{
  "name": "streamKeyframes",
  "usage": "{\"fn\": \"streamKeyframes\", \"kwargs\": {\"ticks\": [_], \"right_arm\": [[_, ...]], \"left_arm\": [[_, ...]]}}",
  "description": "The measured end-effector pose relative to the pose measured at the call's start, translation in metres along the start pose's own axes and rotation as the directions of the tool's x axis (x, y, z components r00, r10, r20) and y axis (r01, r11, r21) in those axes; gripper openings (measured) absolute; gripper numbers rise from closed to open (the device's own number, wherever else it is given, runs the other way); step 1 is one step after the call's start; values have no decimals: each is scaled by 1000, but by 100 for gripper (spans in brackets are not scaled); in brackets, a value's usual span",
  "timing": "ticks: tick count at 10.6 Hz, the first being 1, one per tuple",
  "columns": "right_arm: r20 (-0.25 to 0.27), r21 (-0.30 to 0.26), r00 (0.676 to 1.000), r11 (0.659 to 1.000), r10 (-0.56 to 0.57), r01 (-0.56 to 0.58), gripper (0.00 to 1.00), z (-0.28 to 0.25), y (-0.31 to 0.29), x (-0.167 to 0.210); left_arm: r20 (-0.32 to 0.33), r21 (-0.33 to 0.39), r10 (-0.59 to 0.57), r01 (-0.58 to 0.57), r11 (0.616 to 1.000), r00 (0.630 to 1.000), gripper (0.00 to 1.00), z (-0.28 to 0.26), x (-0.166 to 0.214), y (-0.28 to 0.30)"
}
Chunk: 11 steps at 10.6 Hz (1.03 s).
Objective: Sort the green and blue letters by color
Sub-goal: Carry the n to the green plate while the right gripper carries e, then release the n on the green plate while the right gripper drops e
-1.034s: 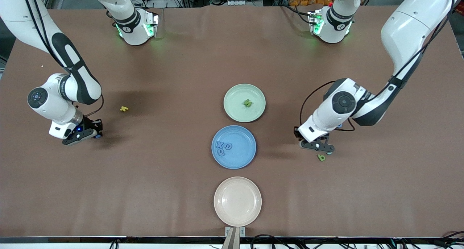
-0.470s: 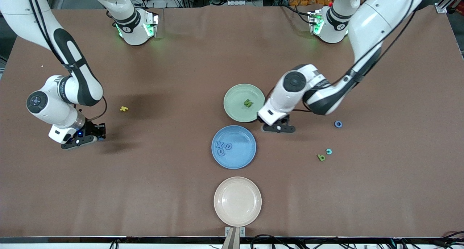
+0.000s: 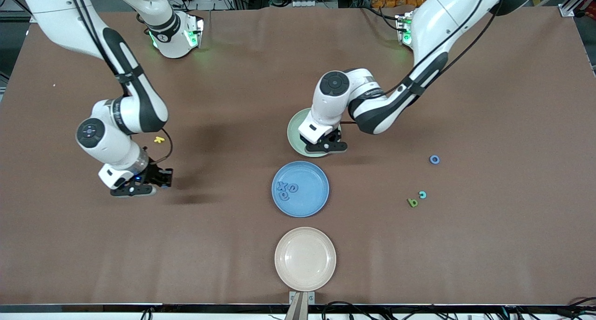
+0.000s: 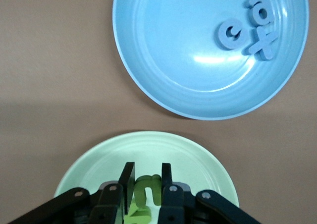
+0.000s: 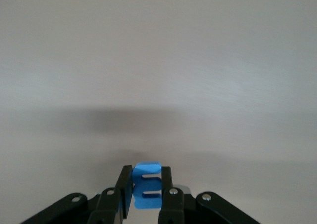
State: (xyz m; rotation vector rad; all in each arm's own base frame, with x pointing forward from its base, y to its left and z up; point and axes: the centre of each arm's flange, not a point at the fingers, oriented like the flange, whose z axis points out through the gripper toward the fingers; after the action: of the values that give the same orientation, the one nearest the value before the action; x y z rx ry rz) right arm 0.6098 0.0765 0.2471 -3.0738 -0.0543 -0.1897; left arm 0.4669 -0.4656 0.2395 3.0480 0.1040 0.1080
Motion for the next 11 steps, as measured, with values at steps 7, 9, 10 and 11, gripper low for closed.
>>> {"fn": "streamKeyframes", "kwargs": {"ticks": [7,9,10,11], "right_arm": [[-49,149,989,980,143,-134,27,-1,-202,29],[-48,170,989,977,141,-131,27,9,-238,28],[-51,179,990,976,132,-121,27,12,-254,27],[-53,186,992,977,116,-105,27,13,-268,25]], "left_arm": [[-46,16,-81,81,997,996,79,7,8,14],[-63,40,-76,79,996,995,100,-3,26,1],[-74,58,-20,25,998,997,100,-11,43,-13],[-83,80,52,-46,996,995,100,-23,64,-33]]}}
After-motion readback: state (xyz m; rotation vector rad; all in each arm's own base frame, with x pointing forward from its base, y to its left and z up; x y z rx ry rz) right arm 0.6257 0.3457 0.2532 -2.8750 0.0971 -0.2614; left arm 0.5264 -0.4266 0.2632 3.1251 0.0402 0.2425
